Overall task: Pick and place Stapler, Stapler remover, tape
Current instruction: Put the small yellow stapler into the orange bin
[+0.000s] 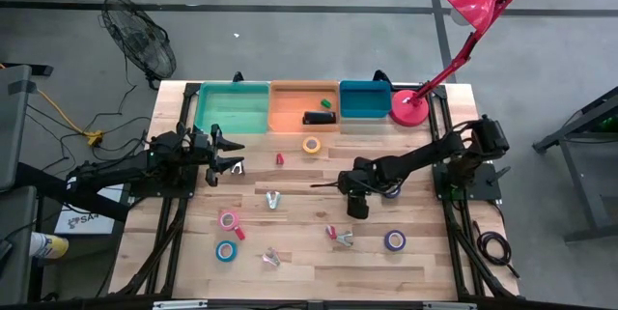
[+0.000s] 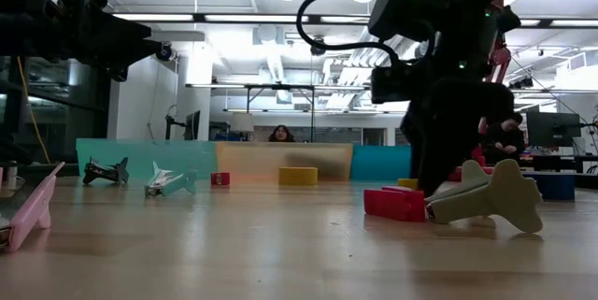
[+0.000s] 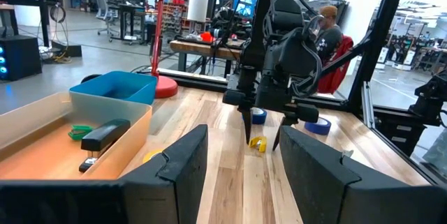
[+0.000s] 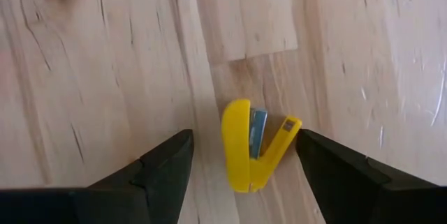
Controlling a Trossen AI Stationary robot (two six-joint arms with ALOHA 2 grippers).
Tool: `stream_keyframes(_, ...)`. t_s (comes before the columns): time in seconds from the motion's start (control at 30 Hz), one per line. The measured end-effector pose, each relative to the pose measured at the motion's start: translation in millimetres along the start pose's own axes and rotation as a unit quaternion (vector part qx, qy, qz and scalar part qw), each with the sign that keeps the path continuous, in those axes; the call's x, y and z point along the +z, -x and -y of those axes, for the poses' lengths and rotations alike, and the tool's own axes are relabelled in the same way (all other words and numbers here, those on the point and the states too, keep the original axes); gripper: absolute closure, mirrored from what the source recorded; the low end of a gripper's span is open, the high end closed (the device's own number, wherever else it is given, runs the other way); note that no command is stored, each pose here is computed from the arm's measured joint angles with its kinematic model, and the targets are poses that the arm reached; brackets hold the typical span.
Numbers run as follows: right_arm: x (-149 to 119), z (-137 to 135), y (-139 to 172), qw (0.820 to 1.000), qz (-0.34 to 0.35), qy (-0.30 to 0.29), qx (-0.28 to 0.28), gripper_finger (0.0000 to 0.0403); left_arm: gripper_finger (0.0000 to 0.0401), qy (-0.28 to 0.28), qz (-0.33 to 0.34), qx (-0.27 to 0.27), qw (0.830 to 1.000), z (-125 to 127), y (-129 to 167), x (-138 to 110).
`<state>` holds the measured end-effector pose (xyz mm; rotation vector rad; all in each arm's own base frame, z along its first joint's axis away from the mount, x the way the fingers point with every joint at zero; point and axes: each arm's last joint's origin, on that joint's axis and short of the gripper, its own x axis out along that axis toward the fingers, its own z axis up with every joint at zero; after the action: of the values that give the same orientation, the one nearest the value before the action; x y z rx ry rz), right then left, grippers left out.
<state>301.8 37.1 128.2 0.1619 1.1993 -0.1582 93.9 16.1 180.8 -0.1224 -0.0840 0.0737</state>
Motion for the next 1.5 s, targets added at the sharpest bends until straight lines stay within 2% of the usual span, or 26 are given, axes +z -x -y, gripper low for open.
stream_keyframes(0.17, 0, 0, 0, 1.0, 0.002, 0.0, 0.001, 0.0159, 0.0224, 0.0, 0.0, 0.0, 1.0, 0, 0, 0)
stream_keyframes(0.3, 0, 0, 0, 1.0, -0.004, -0.003, 0.002, 0.0185, 0.0224, 0.0, 0.0, 0.0, 1.0, 0, 0, 0)
stream_keyframes(0.73, 0, 0, 0, 1.0, -0.003, 0.015, 0.005, 0.0335, 0.0224, 0.0, 0.0, 0.0, 1.0, 0, 0, 0)
stream_keyframes(0.8, 3, -1, 1, 0.999, -0.003, 0.032, 0.009, 0.0355, 0.0224, 0.0, 0.0, 0.0, 1.0, 0, 0, 0)
stream_keyframes(0.97, 30, 6, 12, 0.998, 0.032, 0.057, 0.019, 0.0357, 0.0224, 0.0, 0.0, 0.0, 1.0, 0, 0, 0)
stream_keyframes(1.1, 62, 29, 27, 0.995, 0.079, 0.066, 0.004, 0.0357, 0.0224, 0.0, 0.0, 0.0, 1.0, 0, 0, 0)
stream_keyframes(1.27, 100, 74, 51, 0.988, 0.139, 0.056, -0.027, 0.0357, 0.0224, 0.0, 0.0, 0.0, 1.0, 0, 0, 0)
stream_keyframes(1.4, 117, 114, 68, 0.981, 0.175, 0.049, -0.062, 0.0353, 0.0224, 0.0, 0.0, 0.0, 1.0, 0, 0, 0)
stream_keyframes(1.5, 121, 145, 74, 0.976, 0.196, 0.044, -0.086, 0.0352, 0.0224, 0.0, 0.0, 0.0, 1.0, 0, 0, 0)
